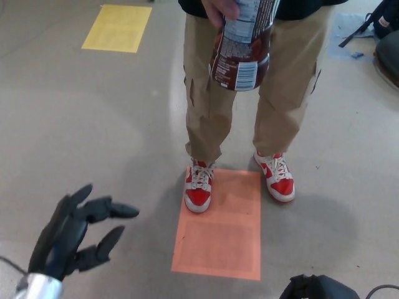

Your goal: The robot recieved a bottle of protein shake from a person using its left hand and then shake the protein up and down 2 two times and hand it back to the person

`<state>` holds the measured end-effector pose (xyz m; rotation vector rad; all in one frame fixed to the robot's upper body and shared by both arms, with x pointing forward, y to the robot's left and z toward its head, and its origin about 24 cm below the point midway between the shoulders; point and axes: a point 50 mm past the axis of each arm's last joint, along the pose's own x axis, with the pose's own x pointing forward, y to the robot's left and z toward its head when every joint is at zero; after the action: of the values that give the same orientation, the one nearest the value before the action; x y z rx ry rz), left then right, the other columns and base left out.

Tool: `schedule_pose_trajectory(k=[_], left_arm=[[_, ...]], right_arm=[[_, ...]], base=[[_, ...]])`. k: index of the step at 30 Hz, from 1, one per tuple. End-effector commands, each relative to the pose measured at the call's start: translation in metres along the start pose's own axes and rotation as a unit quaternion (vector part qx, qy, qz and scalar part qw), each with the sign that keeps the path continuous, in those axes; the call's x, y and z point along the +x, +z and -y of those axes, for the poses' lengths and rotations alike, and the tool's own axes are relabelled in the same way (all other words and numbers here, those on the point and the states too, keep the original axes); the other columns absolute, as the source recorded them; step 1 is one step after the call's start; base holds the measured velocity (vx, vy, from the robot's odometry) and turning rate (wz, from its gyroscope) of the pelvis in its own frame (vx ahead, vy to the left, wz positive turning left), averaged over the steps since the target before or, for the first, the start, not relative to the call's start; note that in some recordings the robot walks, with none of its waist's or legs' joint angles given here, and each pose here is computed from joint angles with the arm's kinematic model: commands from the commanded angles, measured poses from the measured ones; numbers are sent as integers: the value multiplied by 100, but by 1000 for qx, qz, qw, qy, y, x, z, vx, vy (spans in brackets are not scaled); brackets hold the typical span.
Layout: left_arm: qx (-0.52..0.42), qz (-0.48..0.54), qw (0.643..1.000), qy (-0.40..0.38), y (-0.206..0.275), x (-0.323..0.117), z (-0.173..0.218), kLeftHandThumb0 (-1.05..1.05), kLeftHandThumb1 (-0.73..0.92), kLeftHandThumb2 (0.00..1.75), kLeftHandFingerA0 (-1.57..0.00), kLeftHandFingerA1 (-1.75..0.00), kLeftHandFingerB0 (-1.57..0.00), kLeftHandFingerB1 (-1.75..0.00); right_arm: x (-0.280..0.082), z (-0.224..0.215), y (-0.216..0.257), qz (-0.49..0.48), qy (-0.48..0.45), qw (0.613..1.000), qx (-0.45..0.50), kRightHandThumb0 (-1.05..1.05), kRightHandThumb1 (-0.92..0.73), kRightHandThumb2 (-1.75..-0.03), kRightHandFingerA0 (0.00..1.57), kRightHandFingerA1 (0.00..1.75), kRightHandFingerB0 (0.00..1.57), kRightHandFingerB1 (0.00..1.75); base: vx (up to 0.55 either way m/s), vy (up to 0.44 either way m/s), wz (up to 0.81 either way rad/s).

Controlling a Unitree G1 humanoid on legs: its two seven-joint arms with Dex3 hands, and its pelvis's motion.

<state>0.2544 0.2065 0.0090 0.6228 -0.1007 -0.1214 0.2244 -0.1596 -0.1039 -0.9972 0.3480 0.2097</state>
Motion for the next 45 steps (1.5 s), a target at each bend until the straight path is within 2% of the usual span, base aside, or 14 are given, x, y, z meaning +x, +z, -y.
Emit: schedule_pose_trajectory(k=[1, 2, 5, 8, 17, 23, 24, 25, 27, 28, 31, 32, 33, 45], left_arm=[[-122, 31, 990, -62, 41, 20, -23, -15, 79, 63, -91, -96, -76, -72], [-126, 31, 990, -63, 43, 20, -24, -15, 79, 63, -91, -96, -76, -72], [-259, 5, 962, -82, 56, 24, -21, -10, 90, 54, -66, -162, -73, -83], [-305, -8, 948, -91, 63, 27, -20, -6, 82, 71, -52, -174, -75, -89], [-355, -10, 928, -115, 90, 32, -21, -12, 87, 62, -64, -173, -71, -100], [-370, 22, 922, -113, 121, 41, -29, -15, 84, 65, -74, -154, -79, -79], [-348, 26, 931, -108, 129, 42, -34, -23, 81, 64, -93, -105, -75, -49], [-339, 27, 934, -105, 133, 43, -37, -23, 81, 64, -93, -105, -75, -49], [-351, 30, 928, -120, 145, 47, -41, -30, 71, 61, -90, -51, -49, -37], [-363, 26, 920, -142, 152, 48, -43, -34, 71, 61, -68, -46, -36, -33], [-378, 22, 907, -182, 158, 50, -47, -38, 68, 61, -54, -43, -24, -30], [-405, 13, 890, -209, 163, 53, -48, -45, 54, 59, -17, -36, -8, -21], [-419, 7, 880, -226, 165, 54, -48, -47, 53, 58, -7, -30, -1, -20], [-342, -26, 879, -331, 187, 68, -55, -91, 56, 89, 0, -3, 0, 0]], right_arm=[[-2, 4, -2, 26, -33, 999, -16, -49, -51, -116, 107, 103, 91, 83], [-3, 4, -2, 26, -32, 999, -16, -49, -51, -116, 107, 103, 91, 83], [-3, 3, -2, 25, -30, 999, -21, -48, -49, -116, 106, 98, 90, 79], [-2, 3, -1, 26, -30, 999, -20, -47, -49, -115, 106, 97, 90, 79], [-3, 3, -2, 23, -32, 999, -14, -50, -54, -108, 109, 92, 95, 69], [-4, 1, -3, 21, -22, 999, -23, -49, -49, -109, 106, 101, 89, 79], [-4, -1, -2, 21, -17, 999, -20, -49, -49, -111, 108, 102, 89, 79], [-4, -2, -1, 20, -15, 1000, -19, -49, -49, -111, 108, 102, 89, 79], [-4, -2, -1, 21, -16, 999, -18, -50, -55, -106, 109, 92, 95, 69], [-5, -3, -1, 22, -16, 999, -17, -49, -50, -114, 106, 97, 91, 79], [-6, -4, -1, 24, -15, 999, -18, -49, -50, -115, 107, 100, 91, 80], [-6, -5, -1, 24, -13, 999, -19, -50, -50, -117, 108, 101, 92, 82], [-7, -6, -2, 24, -12, 999, -20, -50, -50, -118, 109, 102, 92, 83], [-9, -9, -3, 28, 1, 999, -41, -49, -49, -120, 109, 95, 96, 74]], base=[[0, 0, 0], [0, 0, 0], [0, 0, 0], [0, 0, 0], [0, 0, 0], [0, 0, 0], [0, 0, 0], [0, 0, 0], [0, 0, 0], [0, 0, 0], [0, 0, 0], [0, 0, 0], [0, 0, 0], [0, 0, 0]])
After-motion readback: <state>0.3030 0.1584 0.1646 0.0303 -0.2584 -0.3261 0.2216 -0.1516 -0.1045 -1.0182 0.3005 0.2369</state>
